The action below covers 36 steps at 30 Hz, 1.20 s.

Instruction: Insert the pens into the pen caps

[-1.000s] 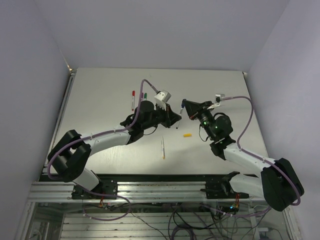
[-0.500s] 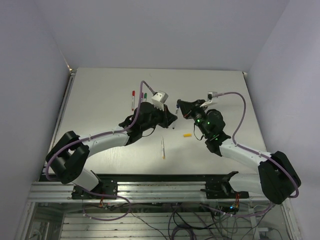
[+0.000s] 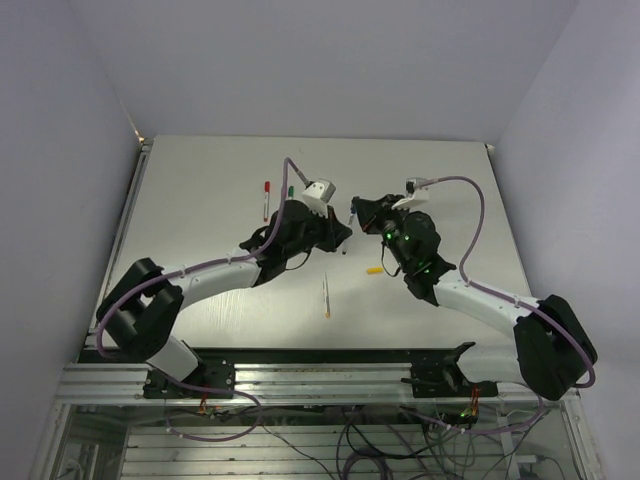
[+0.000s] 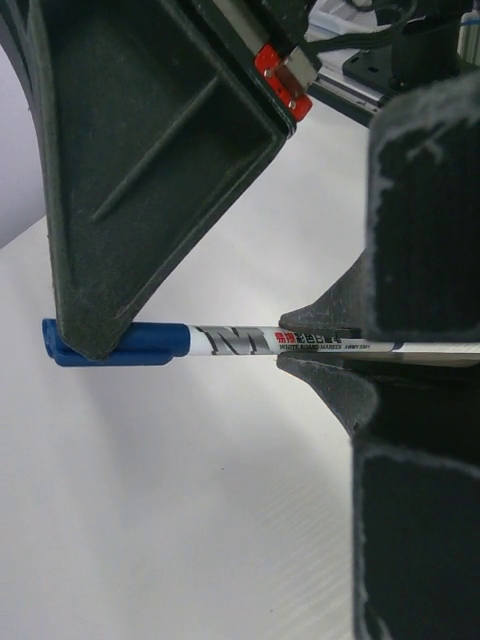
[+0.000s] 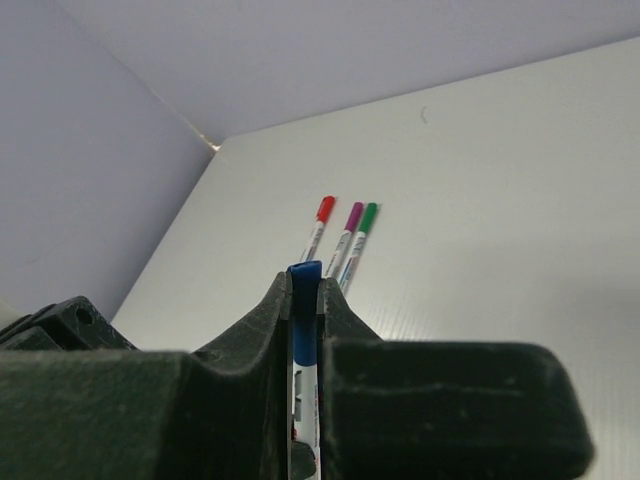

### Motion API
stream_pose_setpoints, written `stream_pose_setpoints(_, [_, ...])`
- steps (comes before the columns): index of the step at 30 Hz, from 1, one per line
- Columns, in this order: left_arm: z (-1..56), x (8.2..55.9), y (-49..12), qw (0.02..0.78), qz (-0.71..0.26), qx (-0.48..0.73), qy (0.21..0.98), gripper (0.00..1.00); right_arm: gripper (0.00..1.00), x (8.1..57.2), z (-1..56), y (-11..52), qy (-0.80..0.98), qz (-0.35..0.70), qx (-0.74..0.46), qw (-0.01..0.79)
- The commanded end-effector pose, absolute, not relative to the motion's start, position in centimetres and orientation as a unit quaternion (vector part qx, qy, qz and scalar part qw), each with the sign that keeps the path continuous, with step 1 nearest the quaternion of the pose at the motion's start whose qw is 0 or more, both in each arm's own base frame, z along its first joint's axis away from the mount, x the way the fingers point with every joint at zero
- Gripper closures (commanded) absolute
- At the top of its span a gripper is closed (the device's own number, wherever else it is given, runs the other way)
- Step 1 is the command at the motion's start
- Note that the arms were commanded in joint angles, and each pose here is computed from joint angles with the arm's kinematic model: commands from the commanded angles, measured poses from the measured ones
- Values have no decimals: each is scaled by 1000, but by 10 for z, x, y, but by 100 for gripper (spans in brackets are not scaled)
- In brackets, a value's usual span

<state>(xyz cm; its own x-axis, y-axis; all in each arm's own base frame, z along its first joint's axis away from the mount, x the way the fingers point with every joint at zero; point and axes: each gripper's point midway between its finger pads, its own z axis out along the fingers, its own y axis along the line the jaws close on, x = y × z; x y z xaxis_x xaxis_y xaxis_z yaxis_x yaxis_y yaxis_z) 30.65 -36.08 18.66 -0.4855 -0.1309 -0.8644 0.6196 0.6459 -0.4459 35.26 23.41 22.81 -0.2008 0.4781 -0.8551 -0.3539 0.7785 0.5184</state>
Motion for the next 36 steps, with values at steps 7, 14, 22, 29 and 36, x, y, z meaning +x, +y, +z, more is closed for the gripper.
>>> stream_pose_setpoints(7, [169, 370, -355, 529, -299, 123, 784, 93, 74, 354, 269, 203, 688, 234, 38, 686])
stream_pose_setpoints(14, [130, 417, -316, 522, -208, 94, 822, 93, 67, 339, 272, 169, 683, 192, 73, 700])
stream_pose_setpoints(22, [96, 464, -286, 497, -92, 71, 860, 93, 67, 328, 241, 155, 713, 173, 90, 673])
stream_pose_setpoints(29, [67, 493, -277, 466, -53, 52, 881, 93, 68, 323, 234, 148, 720, 166, 102, 666])
stream_pose_setpoints(36, [48, 505, -264, 441, -19, 55, 895, 93, 69, 321, 224, 147, 728, 167, 109, 656])
